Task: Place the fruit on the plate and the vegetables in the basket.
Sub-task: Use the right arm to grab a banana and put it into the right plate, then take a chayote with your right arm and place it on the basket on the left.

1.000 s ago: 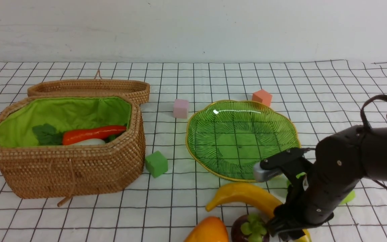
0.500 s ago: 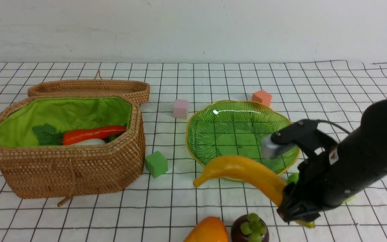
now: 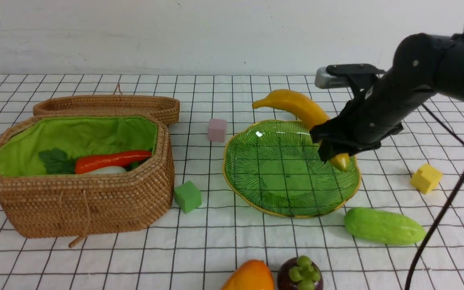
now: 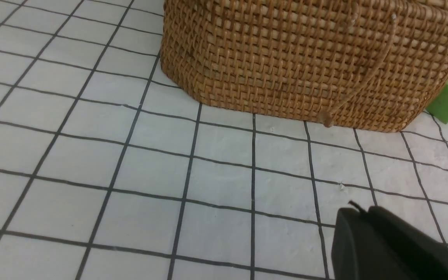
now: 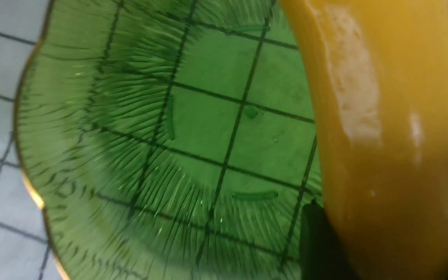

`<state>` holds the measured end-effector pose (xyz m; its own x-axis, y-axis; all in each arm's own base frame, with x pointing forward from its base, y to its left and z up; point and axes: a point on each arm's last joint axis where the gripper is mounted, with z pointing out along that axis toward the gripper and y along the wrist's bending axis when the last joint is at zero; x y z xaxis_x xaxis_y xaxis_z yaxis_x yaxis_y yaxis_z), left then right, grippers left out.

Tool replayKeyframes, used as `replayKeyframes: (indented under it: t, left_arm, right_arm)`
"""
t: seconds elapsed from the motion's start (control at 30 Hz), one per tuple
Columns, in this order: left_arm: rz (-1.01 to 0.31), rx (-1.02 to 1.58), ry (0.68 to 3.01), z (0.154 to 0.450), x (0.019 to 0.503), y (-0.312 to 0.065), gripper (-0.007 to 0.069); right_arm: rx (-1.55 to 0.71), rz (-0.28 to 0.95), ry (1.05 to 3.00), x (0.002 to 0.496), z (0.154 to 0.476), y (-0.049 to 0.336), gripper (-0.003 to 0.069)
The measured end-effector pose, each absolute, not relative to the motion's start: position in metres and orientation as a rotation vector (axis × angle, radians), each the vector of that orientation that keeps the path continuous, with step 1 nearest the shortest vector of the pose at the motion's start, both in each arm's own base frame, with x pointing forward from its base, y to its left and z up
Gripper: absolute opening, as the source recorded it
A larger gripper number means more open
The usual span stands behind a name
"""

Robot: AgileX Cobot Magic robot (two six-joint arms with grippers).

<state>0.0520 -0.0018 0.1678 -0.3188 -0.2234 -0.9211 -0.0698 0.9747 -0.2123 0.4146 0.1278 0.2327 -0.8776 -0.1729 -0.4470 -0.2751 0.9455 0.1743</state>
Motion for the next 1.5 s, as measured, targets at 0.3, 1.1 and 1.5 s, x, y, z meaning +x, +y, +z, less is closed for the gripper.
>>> replayKeyframes:
  t: [0.3, 1.1, 1.5]
  left_arm:
    - [-0.156, -0.212, 1.894, 0.168, 0.052, -0.002, 0.002]
    - [-0.157, -0.213, 1.894, 0.168, 0.052, -0.002, 0.002]
    - [-0.157, -0.213, 1.894, 0.168, 0.052, -0.002, 0.002]
  right_arm:
    - [-0.295, 0.264, 2.731, 0.427, 0.202, 0.127, 0.0472]
    - [-1.262, -0.023, 2.504, 0.324, 0.213, 0.068, 0.0559]
    - [-1.361, 0.163, 2.574, 0.335, 0.16, 0.079, 0.0448]
